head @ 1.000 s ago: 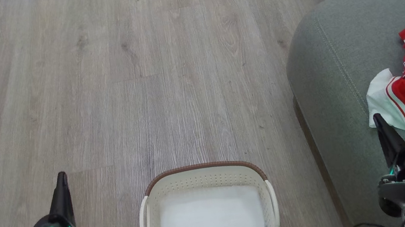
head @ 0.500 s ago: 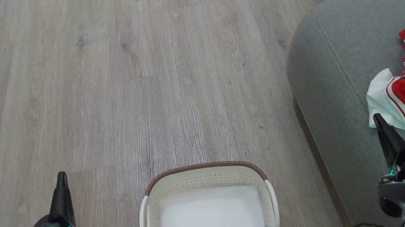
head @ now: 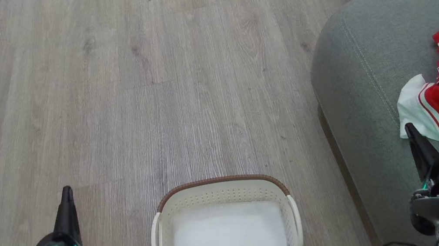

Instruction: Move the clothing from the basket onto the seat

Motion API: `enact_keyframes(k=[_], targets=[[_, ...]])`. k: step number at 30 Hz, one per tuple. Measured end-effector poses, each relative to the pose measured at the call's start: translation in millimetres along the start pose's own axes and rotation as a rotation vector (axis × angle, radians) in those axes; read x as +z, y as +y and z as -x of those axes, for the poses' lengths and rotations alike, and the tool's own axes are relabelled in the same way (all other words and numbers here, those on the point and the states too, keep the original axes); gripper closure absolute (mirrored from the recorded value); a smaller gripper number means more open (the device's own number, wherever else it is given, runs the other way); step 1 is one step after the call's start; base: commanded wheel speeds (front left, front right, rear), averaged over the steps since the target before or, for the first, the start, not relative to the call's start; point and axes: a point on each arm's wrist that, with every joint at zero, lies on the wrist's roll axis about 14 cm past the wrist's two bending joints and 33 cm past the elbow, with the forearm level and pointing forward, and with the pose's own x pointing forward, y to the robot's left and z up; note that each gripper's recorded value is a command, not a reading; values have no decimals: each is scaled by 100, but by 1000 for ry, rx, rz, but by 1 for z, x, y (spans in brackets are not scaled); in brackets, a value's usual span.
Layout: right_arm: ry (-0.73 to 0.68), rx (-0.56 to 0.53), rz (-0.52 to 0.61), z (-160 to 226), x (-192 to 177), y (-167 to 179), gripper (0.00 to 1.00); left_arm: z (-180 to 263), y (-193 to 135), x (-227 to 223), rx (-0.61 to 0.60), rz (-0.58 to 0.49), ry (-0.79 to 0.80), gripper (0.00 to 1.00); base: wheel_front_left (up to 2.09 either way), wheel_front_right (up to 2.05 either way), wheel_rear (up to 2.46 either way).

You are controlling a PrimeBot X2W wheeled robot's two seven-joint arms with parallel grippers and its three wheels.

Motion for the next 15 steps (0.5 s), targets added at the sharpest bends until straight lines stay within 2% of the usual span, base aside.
enact_keyframes(k=[15], targets=[[1, 0, 0, 0, 0, 0, 100, 0, 0, 0, 0, 0, 0, 100, 0, 0, 0]])
